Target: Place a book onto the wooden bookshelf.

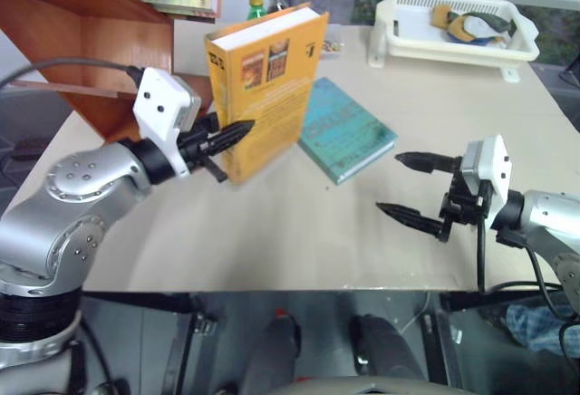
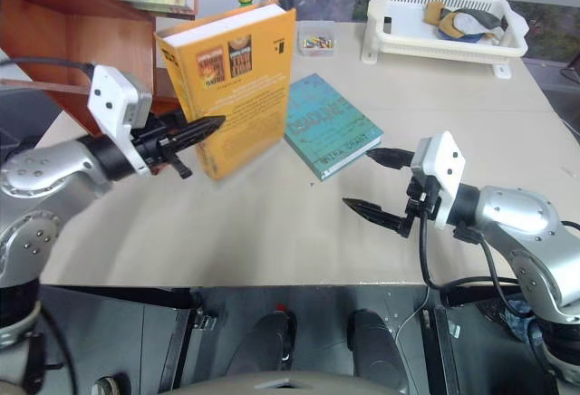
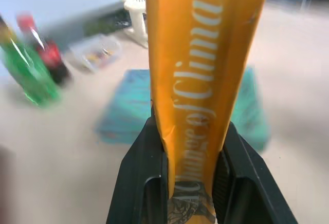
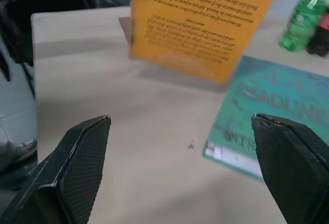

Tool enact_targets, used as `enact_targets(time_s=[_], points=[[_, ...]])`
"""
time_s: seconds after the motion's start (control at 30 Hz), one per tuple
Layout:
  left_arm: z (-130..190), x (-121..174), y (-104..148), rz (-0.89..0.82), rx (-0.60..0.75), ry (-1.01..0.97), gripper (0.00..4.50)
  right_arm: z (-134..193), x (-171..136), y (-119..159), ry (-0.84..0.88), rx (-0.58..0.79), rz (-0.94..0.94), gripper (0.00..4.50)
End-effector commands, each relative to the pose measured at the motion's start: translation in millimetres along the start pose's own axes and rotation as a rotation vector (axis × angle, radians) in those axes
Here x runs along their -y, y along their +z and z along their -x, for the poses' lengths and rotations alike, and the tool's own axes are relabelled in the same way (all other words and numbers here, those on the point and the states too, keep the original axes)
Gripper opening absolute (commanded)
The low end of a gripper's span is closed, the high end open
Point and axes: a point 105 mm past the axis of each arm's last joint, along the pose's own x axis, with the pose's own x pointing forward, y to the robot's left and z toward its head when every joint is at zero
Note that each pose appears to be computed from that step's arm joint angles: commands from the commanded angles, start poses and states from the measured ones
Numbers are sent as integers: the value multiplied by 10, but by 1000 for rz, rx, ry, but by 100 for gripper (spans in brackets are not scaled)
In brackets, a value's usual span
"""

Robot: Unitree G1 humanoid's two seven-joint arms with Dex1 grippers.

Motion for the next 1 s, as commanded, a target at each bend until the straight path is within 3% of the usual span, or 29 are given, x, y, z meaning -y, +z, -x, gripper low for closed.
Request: enact_targets(time_s=[0.03, 0.23, 0.57, 0.77, 1.0], points=[[168, -136, 343, -439, 27, -44, 84, -31, -11, 85, 54, 35, 56, 450], [455, -468, 637, -666, -43, -66, 84, -119, 53, 62, 109, 49, 69, 450], [931, -970, 516, -748, -333, -86, 84, -225, 129, 140, 152, 94, 91, 450], [1407, -1384, 112, -771, -576, -71, 84, -282, 112, 289, 164, 162, 115, 450], [1395, -1560, -360, -741, -596, -45, 84, -330, 114, 371, 162, 204, 137, 450]])
